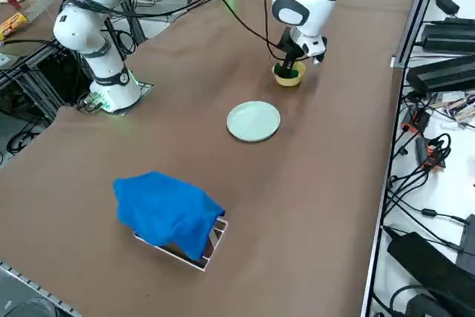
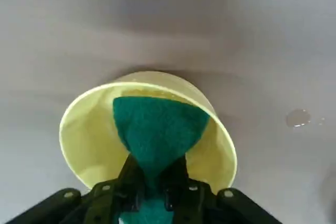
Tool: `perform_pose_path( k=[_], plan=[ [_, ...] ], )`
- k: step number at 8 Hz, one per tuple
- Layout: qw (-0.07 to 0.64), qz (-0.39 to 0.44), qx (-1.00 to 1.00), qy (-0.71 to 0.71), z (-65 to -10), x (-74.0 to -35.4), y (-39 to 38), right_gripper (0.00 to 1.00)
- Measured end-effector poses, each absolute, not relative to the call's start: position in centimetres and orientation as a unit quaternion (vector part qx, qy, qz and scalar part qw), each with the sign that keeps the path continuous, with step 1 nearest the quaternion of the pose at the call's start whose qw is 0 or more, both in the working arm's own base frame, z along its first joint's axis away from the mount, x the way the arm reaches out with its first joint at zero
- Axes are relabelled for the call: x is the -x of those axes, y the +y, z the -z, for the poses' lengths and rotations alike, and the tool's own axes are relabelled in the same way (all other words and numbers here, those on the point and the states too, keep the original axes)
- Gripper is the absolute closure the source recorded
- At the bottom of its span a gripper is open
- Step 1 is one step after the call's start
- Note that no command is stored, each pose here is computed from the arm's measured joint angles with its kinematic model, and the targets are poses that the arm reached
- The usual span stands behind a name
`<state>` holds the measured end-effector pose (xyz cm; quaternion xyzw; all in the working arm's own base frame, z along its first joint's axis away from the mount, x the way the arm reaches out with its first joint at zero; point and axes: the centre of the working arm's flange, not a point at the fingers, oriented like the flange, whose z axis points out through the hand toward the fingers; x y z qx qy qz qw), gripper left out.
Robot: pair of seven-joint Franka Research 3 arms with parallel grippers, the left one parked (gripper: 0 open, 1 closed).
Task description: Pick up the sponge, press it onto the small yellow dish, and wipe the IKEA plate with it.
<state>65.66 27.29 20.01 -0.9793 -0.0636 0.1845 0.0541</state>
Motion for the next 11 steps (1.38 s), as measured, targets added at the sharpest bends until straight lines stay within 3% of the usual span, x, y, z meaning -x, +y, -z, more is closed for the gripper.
perform_pose_path(
  k=[3,8,11],
  plan=[
    [0.055,-0.150,0.984,-0.074,-23.6,-66.6,28.1,0.79],
    [0.022,-0.080,0.994,-0.072,-35.3,-66.0,23.6,0.79],
    [0.021,-0.019,0.998,-0.049,-35.6,-63.5,18.5,0.79]
  ],
)
